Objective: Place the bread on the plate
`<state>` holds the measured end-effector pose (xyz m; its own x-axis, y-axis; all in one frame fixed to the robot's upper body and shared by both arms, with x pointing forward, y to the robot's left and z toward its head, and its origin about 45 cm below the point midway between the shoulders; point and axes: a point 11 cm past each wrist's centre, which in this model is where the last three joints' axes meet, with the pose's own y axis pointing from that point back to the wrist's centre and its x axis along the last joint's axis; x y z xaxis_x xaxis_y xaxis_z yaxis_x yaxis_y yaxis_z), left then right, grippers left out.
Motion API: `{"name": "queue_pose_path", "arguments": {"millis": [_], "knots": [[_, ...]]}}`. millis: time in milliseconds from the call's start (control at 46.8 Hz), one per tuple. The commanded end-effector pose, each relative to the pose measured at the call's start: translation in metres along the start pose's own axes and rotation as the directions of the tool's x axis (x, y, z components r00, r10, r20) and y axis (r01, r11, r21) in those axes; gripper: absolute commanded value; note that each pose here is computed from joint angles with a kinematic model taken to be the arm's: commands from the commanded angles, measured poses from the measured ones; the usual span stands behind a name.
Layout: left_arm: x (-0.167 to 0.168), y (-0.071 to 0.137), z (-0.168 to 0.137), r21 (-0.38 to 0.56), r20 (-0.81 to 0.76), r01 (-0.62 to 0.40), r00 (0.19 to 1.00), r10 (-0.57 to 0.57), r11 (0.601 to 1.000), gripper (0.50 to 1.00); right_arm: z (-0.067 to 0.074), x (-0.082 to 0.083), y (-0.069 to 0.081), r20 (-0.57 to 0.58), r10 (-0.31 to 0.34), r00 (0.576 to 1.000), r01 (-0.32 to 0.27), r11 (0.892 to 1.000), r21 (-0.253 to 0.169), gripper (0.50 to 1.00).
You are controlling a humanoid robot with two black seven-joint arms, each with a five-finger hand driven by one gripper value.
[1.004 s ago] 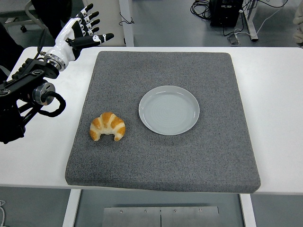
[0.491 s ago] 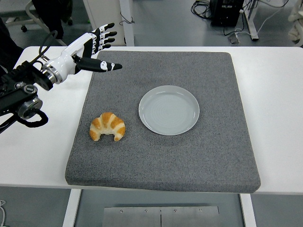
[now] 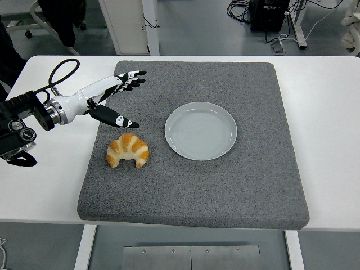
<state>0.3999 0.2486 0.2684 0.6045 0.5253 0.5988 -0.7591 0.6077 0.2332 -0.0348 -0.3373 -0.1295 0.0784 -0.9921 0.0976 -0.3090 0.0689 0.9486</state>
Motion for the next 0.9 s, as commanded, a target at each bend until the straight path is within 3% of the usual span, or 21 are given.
{"name": "queue_pose_path", "arguments": {"millis": [0,171,876], "knots": [[0.001,0.007,0.0,0.0,0.016,0.008,1.0,-0.008,1.0,0.977,0.0,0.0,0.0,0.0,0.0,1.0,0.0,1.0,0.0,1.0],[-0.001,0.018,0.012,-0.024,0.038,0.03,0.999,-0.029,0.999,0.977,0.0,0.0,0.0,0.0,0.0,1.0,0.0,1.0,0.0,1.0],[-0.026,0.026,-0.009,0.035,0.229,0.13,0.964,-0.134,0.991,0.974,0.0,0.0,0.0,0.0,0.0,1.0,0.0,1.0,0.0,1.0]]}}
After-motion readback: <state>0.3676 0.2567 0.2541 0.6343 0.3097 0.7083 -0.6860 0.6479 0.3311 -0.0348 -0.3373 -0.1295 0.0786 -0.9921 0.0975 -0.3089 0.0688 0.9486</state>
